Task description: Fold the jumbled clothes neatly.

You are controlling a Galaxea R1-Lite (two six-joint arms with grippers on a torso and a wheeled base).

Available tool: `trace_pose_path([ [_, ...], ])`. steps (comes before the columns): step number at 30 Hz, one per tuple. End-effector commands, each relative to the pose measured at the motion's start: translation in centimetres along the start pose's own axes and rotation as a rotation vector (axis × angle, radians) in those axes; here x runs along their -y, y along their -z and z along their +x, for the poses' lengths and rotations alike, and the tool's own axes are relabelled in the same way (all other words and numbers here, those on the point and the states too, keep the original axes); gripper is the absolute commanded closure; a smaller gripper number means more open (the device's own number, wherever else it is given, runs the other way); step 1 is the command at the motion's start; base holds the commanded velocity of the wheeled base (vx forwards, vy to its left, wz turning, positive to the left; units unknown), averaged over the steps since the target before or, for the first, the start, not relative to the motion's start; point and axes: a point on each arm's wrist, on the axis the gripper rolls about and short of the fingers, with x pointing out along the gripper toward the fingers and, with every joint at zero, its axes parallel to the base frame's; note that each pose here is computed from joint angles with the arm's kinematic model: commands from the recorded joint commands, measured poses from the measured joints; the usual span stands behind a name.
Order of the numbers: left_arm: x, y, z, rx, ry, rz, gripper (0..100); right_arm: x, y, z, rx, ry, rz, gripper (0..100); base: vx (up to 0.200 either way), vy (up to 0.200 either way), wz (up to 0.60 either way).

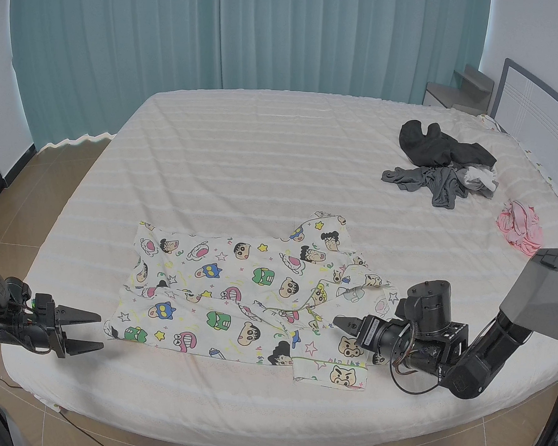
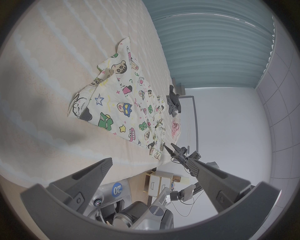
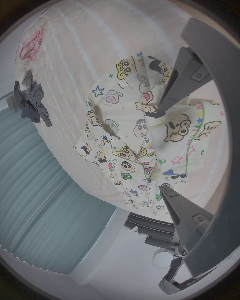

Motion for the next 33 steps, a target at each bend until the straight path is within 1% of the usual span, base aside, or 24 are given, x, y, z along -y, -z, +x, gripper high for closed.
trace_pose_path([
  [1, 0.0, 0.0, 0.1, -0.005, 0.001, 0.001, 0, 0.5, 0.7, 1.8, -0.024, 0.021, -0.019, 0, 0.0, 0.0, 0.0],
  [9, 0.0, 0.0, 0.1, -0.005, 0.001, 0.003, 0, 0.9, 0.8, 3.1, -0.044, 0.042, -0.025, 0, 0.0, 0.0, 0.0],
  [17, 0.0, 0.0, 0.1, -0.005, 0.001, 0.0, 0, 1.0, 1.0, 3.9, -0.081, 0.016, -0.028, 0, 0.0, 0.0, 0.0],
  [18, 0.0, 0.0, 0.1, -0.005, 0.001, 0.0, 0, 1.1, 1.0, 4.1, -0.096, 0.018, -0.026, 100, 0.0, 0.0, 0.0],
  [28, 0.0, 0.0, 0.1, -0.005, 0.001, 0.001, 0, 1.9, 0.1, 4.4, -0.108, 0.035, -0.005, 100, 0.0, 0.0, 0.0],
  [33, 0.0, 0.0, 0.1, -0.005, 0.001, 0.001, 0, 2.1, -0.7, 4.1, -0.078, 0.035, 0.006, 100, 0.0, 0.0, 0.0],
])
